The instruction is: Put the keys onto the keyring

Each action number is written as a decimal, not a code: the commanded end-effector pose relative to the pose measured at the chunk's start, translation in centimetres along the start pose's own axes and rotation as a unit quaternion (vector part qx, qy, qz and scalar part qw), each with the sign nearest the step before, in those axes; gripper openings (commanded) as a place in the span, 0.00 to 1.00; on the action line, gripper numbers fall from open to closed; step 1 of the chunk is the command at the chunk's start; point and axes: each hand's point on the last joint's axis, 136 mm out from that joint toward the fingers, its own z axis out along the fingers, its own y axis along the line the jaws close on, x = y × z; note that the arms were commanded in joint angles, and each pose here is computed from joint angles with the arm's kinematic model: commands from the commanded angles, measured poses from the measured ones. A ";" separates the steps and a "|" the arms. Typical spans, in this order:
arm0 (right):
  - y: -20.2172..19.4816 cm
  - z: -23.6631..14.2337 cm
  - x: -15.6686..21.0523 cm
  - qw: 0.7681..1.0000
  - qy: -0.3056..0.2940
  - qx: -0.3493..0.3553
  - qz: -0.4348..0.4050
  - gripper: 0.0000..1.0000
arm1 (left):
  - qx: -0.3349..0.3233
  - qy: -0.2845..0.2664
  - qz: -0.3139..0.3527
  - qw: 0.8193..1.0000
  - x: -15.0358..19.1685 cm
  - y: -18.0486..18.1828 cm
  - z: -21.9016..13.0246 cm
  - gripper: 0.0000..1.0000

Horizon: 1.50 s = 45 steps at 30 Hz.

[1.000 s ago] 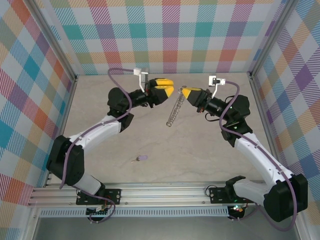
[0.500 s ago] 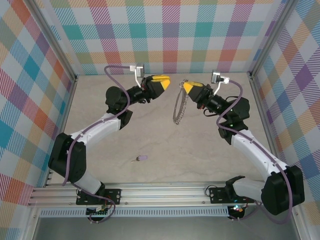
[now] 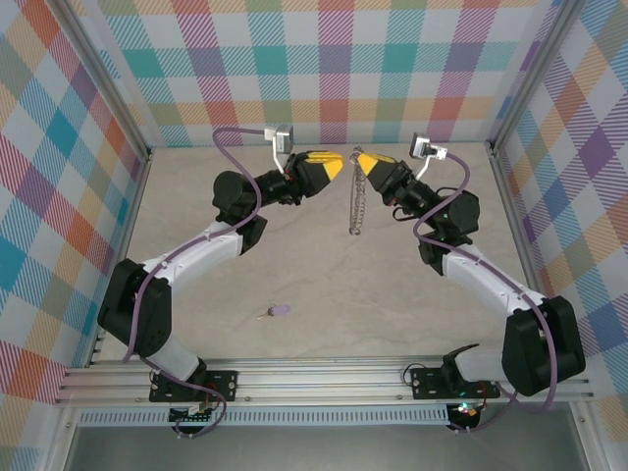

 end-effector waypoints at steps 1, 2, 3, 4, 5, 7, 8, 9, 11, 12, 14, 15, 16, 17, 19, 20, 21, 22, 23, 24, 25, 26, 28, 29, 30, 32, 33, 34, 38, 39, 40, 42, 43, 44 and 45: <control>2.0 -0.2 -1.4 0.999 -0.031 -0.037 -0.017 0.00 | 0.031 -0.010 0.024 0.999 -1.1 -1.8 0.5 0.23; 2.0 -0.1 -1.4 0.999 -0.031 -0.037 -0.016 0.00 | 0.030 -0.011 0.025 0.999 -1.1 -1.7 0.5 0.23; 1.9 -0.1 -1.3 0.999 -0.030 -0.036 -0.015 0.00 | 0.029 -0.011 0.024 0.999 -1.1 -1.6 0.5 0.23; 2.0 -0.1 -1.2 0.999 -0.030 -0.037 -0.015 0.00 | 0.028 -0.011 0.024 0.999 -1.1 -1.6 0.5 0.23; 2.1 -0.1 -1.2 0.999 -0.030 -0.038 -0.015 0.00 | 0.027 -0.011 0.023 0.999 -1.0 -1.5 0.5 0.23; 2.1 -0.1 -1.1 0.999 -0.028 -0.038 -0.013 0.00 | 0.025 -0.012 0.022 0.999 -1.0 -1.3 0.6 0.23; 2.0 0.0 -1.1 0.999 -0.027 -0.038 -0.012 0.00 | 0.025 -0.012 0.020 0.999 -1.0 -1.2 0.6 0.24; 2.0 0.0 -1.0 0.999 -0.026 -0.038 -0.011 0.00 | 0.025 -0.011 0.020 0.999 -1.0 -1.2 0.7 0.24; 2.0 0.1 -0.9 0.999 -0.024 -0.038 -0.009 0.00 | 0.026 -0.012 0.019 0.999 -0.9 -1.2 0.8 0.25; 2.1 0.1 -0.8 0.999 -0.023 -0.039 -0.009 0.00 | 0.027 -0.012 0.019 0.999 -0.9 -1.2 0.8 0.26; 2.0 0.3 -0.7 0.999 -0.020 -0.039 -0.006 0.00 | 0.029 -0.011 0.019 0.999 -0.8 -1.3 0.9 0.28; 2.0 0.3 -0.6 0.999 -0.020 -0.040 -0.006 0.00 | 0.030 -0.011 0.020 0.999 -0.9 -1.4 1.0 0.28; 2.1 0.3 -0.5 0.999 -0.018 -0.041 -0.005 0.00 | 0.030 -0.011 0.019 0.999 -0.8 -1.4 1.0 0.28; 2.1 0.4 -0.4 0.999 -0.017 -0.041 -0.004 0.00 | 0.031 -0.011 0.020 0.999 -0.9 -1.4 1.1 0.28; 2.1 0.4 -0.3 0.999 -0.015 -0.041 -0.004 0.00 | 0.032 -0.011 0.020 0.999 -0.8 -1.4 1.1 0.29; 2.1 0.4 -0.3 0.999 -0.016 -0.041 -0.003 0.00 | 0.032 -0.010 0.018 0.999 -0.7 -1.4 1.2 0.29; 2.1 0.4 -0.2 0.999 -0.015 -0.041 -0.002 0.00 | 0.031 -0.010 0.018 0.999 -0.8 -1.4 1.2 0.29; 2.1 0.4 -0.2 0.999 -0.014 -0.041 -0.002 0.00 | 0.032 -0.010 0.017 0.999 -0.7 -1.4 1.3 0.29; 2.1 0.5 -0.1 0.999 -0.013 -0.042 -0.001 0.00 | 0.032 -0.009 0.017 0.999 -0.7 -1.3 1.3 0.29; 2.1 0.5 -0.1 0.999 -0.012 -0.042 0.000 0.00 | 0.032 -0.009 0.017 0.999 -0.7 -1.3 1.3 0.29; 2.1 0.5 -0.1 0.999 -0.012 -0.042 0.000 0.00 | 0.032 -0.010 0.017 0.999 -0.7 -1.3 1.3 0.29; 2.0 0.5 0.0 0.999 -0.011 -0.042 0.000 0.00 | 0.032 -0.010 0.018 0.999 -0.7 -1.3 1.3 0.29; 2.0 0.6 0.1 0.999 -0.010 -0.043 0.002 0.00 | 0.033 -0.009 0.017 0.999 -0.7 -1.3 1.4 0.29; 1.9 0.7 0.2 0.999 -0.009 -0.042 0.003 0.00 | 0.032 -0.009 0.016 0.999 -0.6 -1.3 1.4 0.29; 1.9 0.7 0.3 0.999 -0.008 -0.043 0.004 0.00 | 0.031 -0.008 0.016 0.999 -0.5 -1.2 1.4 0.29; 2.0 0.9 0.4 0.999 -0.005 -0.045 0.005 0.00 | 0.031 -0.007 0.016 0.999 -0.5 -1.1 1.5 0.30; 2.0 0.9 0.5 0.999 -0.004 -0.046 0.006 0.00 | 0.030 -0.007 0.016 0.999 -0.5 -1.0 1.5 0.30; 2.0 0.9 0.5 0.999 -0.004 -0.046 0.006 0.00 | 0.029 -0.006 0.015 0.999 -0.4 -0.9 1.5 0.31; 2.0 0.9 0.5 0.999 -0.004 -0.044 0.004 0.00 | 0.012 -0.002 0.018 1.000 -0.1 -0.2 1.4 0.33; 2.0 0.8 0.5 0.999 -0.004 -0.044 0.002 0.00 | 0.005 -0.002 0.019 1.000 0.0 0.1 1.4 0.33; 2.0 0.8 0.5 0.999 -0.004 -0.041 0.003 0.00 | -0.003 -0.001 0.022 1.000 0.1 0.3 1.3 0.33; 2.0 0.8 0.5 0.999 -0.003 -0.040 0.002 0.00 | -0.013 0.000 0.025 1.000 0.2 0.6 1.2 0.34; 1.9 0.8 0.6 0.999 -0.002 -0.040 0.002 0.00 | -0.016 0.001 0.026 1.000 0.2 0.7 1.2 0.34; 1.9 0.8 0.6 0.999 -0.002 -0.039 0.003 0.00 | -0.016 0.001 0.027 1.000 0.2 0.6 1.2 0.34; 1.8 0.8 0.6 0.999 -0.002 -0.039 0.004 0.00 | -0.017 0.001 0.028 0.999 0.2 0.6 1.1 0.34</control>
